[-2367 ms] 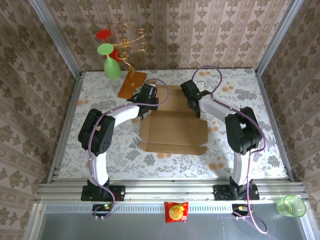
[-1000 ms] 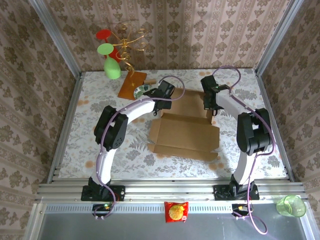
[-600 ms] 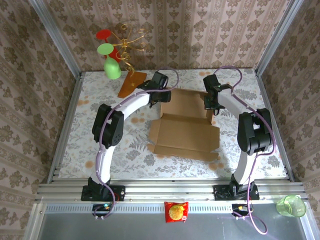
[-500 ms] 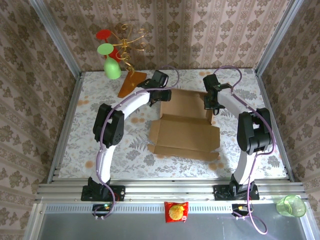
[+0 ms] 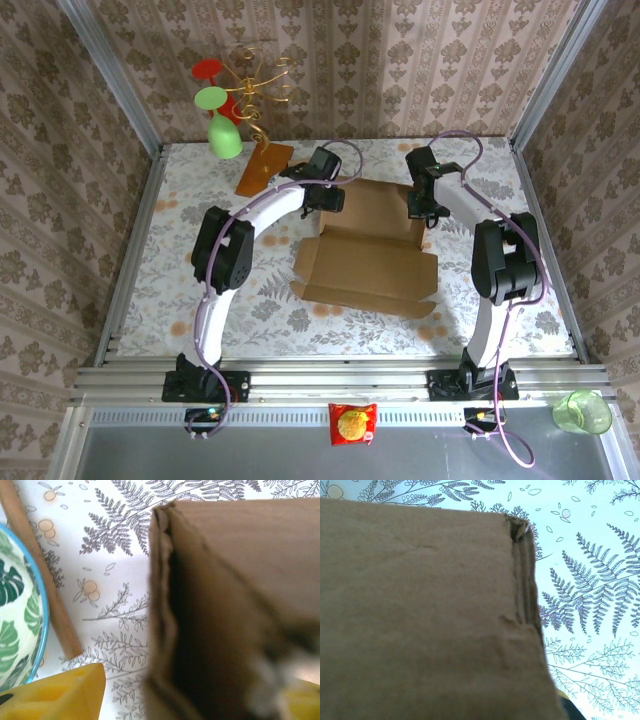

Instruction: Fold the paper box

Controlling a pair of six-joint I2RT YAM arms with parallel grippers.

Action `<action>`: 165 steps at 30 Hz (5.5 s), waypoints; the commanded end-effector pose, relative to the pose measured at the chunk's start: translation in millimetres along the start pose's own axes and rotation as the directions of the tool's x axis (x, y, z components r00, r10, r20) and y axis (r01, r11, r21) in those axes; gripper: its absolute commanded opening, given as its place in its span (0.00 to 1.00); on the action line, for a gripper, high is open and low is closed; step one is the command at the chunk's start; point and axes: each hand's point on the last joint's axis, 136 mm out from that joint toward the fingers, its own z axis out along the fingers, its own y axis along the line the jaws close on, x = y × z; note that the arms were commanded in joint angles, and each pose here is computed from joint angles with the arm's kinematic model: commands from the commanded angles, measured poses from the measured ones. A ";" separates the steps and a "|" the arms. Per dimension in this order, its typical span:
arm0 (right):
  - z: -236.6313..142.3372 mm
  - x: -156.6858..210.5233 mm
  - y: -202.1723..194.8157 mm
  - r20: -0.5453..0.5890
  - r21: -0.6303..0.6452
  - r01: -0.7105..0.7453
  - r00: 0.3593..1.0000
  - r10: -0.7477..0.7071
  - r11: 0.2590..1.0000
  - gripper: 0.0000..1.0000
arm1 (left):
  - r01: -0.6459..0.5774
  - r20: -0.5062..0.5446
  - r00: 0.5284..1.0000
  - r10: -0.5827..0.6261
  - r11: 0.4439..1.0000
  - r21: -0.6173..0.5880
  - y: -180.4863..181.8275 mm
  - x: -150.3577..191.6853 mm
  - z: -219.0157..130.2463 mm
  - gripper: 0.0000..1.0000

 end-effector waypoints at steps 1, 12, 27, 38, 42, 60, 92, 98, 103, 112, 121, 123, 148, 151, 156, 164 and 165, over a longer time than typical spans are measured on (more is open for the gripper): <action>17.9 39.2 2.7 -0.176 0.007 -0.015 0.984 0.016 1.000 0.00 | 0.101 0.060 0.993 -0.102 0.995 0.016 -10.2 -29.1 -63.4 0.63; 27.9 55.2 -10.1 -0.321 -0.015 -0.275 0.912 0.255 0.961 0.00 | 0.527 -0.103 0.818 -0.566 0.809 -0.260 25.6 36.9 -192.6 0.52; 31.5 79.6 -5.6 -0.418 0.015 -0.485 0.792 0.446 0.874 0.00 | 0.722 -0.232 0.567 -0.790 0.613 -0.320 -6.7 112.8 -206.8 0.68; 31.9 89.9 -0.1 -0.440 0.002 -0.502 0.776 0.452 0.865 0.00 | 0.758 -0.172 0.569 -0.804 0.594 -0.270 -11.5 92.9 -183.8 0.68; 30.9 93.7 -1.4 -0.434 0.009 -0.497 0.780 0.451 0.868 0.00 | 0.739 -0.091 0.628 -0.773 0.629 -0.242 -7.3 70.1 -207.8 0.69; 30.7 95.6 0.1 -0.437 0.005 -0.509 0.773 0.459 0.861 0.00 | 0.731 -0.022 0.663 -0.748 0.653 -0.195 -10.3 29.8 -238.9 0.74; -43.2 77.2 42.5 -0.457 -0.233 -0.569 0.780 0.428 0.789 0.62 | 0.401 -0.092 0.878 -0.470 0.827 -0.394 14.9 29.2 -196.0 0.00; -100.0 79.9 61.9 -0.472 -0.357 -0.590 0.783 0.406 0.724 0.87 | 0.246 -0.102 0.944 -0.314 0.875 -0.417 33.4 16.7 -201.7 0.00; -134.3 72.9 64.9 -0.472 -0.432 -0.611 0.780 0.411 0.664 0.85 | 0.123 -0.113 0.977 -0.179 0.913 -0.388 41.6 0.3 -203.4 0.00; -167.1 28.3 76.8 -0.389 -0.589 -0.569 0.822 0.415 0.575 0.64 | -0.247 -0.075 0.967 0.242 0.835 -0.491 44.7 -41.7 -214.1 0.00; -182.4 -1.9 84.9 -0.388 -0.683 -0.572 0.811 0.438 0.455 0.58 | -0.407 -0.069 0.872 0.485 0.637 -0.655 29.8 -80.4 -215.8 0.00; -180.3 -5.2 81.6 -0.406 -0.680 -0.596 0.791 0.458 0.427 0.57 | -0.426 -0.088 0.858 0.506 0.606 -0.671 25.3 -81.6 -208.2 0.00; -151.3 -92.6 37.2 0.283 -0.666 -0.063 0.900 0.331 0.743 0.48 | -0.742 -0.109 0.651 0.751 0.599 -0.301 -37.4 -42.7 -230.6 0.00; -154.8 -93.7 64.1 0.483 -0.699 0.253 0.857 0.180 0.669 0.46 | -0.760 -0.116 0.627 0.770 0.572 -0.309 -35.4 -42.2 -231.2 0.00; -155.4 -74.7 87.8 0.776 -0.545 0.622 0.627 0.058 0.562 0.55 | -0.771 -0.075 0.607 0.791 0.562 -0.300 -37.9 -41.0 -224.1 0.00; -145.0 -50.2 101.2 0.879 -0.336 0.816 0.451 -0.155 0.470 0.65 | -0.812 -0.054 0.566 0.823 0.544 -0.211 -31.6 -36.9 -216.2 0.00; -143.3 -49.5 102.5 0.879 -0.330 0.822 0.447 -0.166 0.463 0.65 | -0.816 -0.048 0.559 0.828 0.539 -0.208 -30.8 -38.0 -216.2 0.00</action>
